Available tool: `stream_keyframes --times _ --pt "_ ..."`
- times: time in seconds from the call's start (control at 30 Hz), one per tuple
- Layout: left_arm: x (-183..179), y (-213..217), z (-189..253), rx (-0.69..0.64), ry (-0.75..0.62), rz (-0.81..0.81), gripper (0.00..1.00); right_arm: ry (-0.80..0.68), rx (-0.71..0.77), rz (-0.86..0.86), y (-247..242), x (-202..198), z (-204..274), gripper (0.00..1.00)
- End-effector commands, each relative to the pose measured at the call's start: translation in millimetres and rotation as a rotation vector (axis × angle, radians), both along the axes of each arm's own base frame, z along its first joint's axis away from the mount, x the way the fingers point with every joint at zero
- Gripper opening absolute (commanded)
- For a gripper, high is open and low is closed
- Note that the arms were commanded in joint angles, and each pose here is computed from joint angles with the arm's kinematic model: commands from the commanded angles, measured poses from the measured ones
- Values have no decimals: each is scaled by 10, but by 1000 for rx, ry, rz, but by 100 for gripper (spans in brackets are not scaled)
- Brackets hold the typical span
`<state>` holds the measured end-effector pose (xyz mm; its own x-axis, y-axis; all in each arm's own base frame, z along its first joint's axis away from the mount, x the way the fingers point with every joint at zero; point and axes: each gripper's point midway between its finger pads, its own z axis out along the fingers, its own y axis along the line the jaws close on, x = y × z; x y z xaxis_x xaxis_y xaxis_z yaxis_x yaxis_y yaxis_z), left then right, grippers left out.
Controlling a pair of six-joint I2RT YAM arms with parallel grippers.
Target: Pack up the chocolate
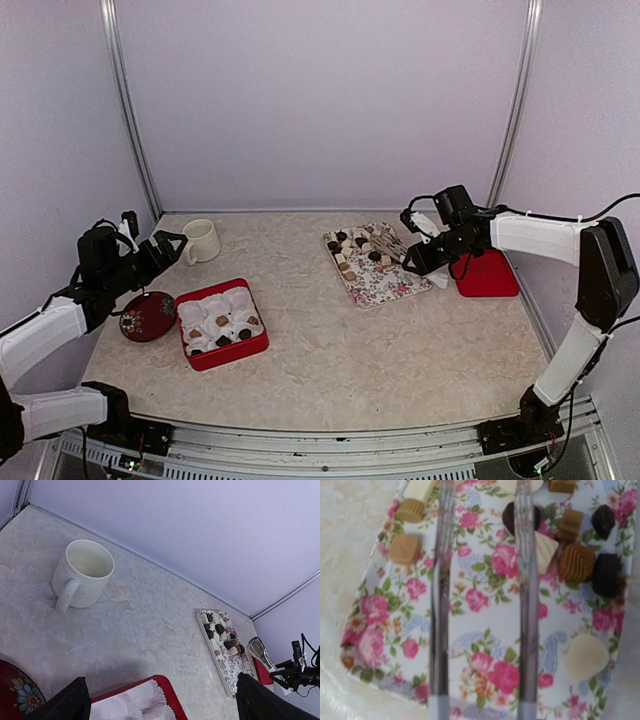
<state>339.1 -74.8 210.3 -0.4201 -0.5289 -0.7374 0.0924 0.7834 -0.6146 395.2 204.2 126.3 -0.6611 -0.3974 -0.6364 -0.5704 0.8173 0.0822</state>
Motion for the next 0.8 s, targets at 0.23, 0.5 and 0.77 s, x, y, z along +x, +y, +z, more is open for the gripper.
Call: stream_keyframes --times 0.23,0.5,0.77 --pt "50 22 157 30 -41 0 99 -22 7 37 96 248 70 41" --pt "2 -92 289 65 -77 -74 99 14 40 57 154 184 101 42" --pt "64 -139 271 124 -57 -88 99 78 52 76 251 251 146 42"
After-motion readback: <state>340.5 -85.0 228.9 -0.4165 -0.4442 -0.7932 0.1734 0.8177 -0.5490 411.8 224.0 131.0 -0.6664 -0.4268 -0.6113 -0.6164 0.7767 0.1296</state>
